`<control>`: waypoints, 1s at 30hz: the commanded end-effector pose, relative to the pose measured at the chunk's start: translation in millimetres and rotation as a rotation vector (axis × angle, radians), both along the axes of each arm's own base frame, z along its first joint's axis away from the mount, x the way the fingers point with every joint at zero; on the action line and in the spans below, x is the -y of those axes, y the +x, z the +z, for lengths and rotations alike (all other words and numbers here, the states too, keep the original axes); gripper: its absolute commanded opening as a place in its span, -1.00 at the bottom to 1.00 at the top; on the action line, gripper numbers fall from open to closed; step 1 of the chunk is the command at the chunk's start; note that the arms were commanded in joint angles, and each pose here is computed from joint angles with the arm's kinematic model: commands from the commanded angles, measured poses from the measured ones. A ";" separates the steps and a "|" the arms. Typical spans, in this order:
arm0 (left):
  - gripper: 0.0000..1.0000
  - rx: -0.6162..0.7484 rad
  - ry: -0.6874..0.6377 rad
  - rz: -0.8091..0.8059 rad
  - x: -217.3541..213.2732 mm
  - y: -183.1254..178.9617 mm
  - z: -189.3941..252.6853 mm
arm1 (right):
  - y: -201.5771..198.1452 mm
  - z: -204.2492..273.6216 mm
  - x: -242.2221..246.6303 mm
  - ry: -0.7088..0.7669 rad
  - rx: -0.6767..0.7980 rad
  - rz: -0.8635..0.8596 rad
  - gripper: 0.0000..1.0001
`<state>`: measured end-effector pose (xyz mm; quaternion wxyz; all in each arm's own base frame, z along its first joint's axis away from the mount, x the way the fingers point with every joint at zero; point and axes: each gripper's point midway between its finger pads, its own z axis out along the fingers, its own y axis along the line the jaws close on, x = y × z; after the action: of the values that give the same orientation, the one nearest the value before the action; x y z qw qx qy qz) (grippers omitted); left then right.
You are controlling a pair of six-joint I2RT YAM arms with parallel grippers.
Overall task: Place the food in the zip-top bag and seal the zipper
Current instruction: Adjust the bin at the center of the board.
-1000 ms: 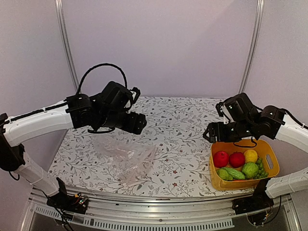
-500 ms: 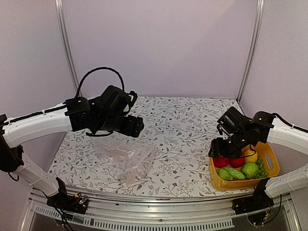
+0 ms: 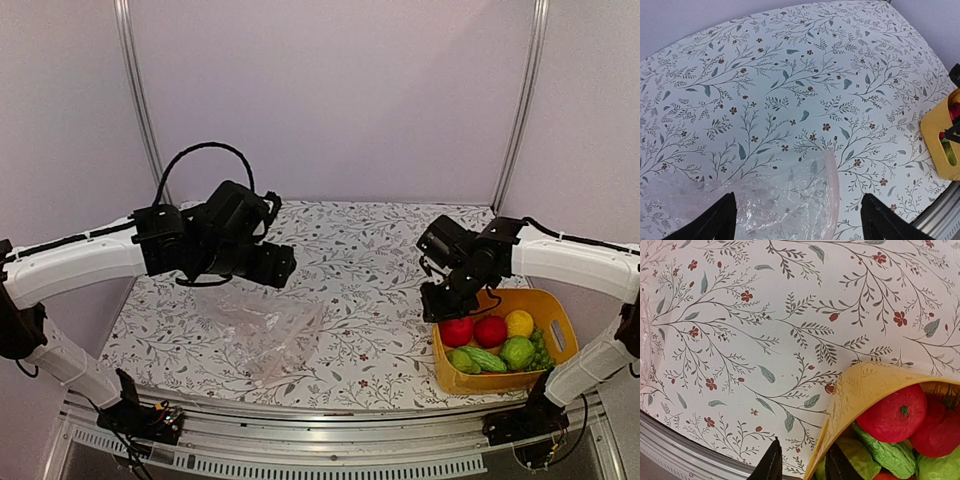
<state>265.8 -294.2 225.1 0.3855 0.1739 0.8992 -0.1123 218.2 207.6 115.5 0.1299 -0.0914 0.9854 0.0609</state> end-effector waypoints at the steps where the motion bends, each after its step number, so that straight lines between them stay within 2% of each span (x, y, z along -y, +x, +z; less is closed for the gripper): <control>1: 0.70 0.004 -0.008 0.002 -7.6 -10.0 5.1 | 12.7 5.6 -17.7 -0.009 0.053 0.181 -0.57; 4: 0.70 0.004 -0.004 0.005 -11.5 -11.6 6.2 | 13.6 3.4 -22.2 -0.017 0.063 0.269 -0.79; 11: 0.70 0.008 0.008 -0.012 -13.2 -13.6 8.2 | 12.5 8.7 -26.0 -0.038 0.126 0.491 -0.95; 16: 0.70 0.009 0.026 -0.035 -9.2 -12.6 6.3 | 10.1 19.1 -23.0 -0.067 0.194 0.643 -0.95; 21: 0.71 0.000 0.039 -0.070 -0.1 -11.6 3.6 | -2.4 17.5 -8.7 -0.124 0.192 0.773 -0.89; 23: 0.71 -0.002 0.047 -0.080 2.5 -10.6 2.0 | -11.1 7.0 3.5 -0.167 0.148 0.809 -0.77; 25: 0.71 -0.002 0.053 -0.081 4.1 -9.3 0.8 | -9.9 4.9 11.9 -0.207 0.161 0.804 -0.37; 27: 0.71 -0.002 0.054 -0.081 5.8 -8.3 0.1 | -8.4 23.1 1.1 -0.138 0.208 0.786 -0.01; 28: 0.70 -0.004 0.054 -0.080 6.3 -7.9 -0.4 | -4.2 41.4 -9.2 -0.085 0.254 0.767 0.24; 30: 0.71 -0.003 0.051 -0.077 6.9 -6.9 -0.4 | 4.3 69.9 -23.3 -0.012 0.322 0.723 0.45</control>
<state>261.6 -293.8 221.0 0.3765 0.2047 0.8978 -0.1020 210.2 206.6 130.4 0.1734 -0.4585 0.8710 0.0315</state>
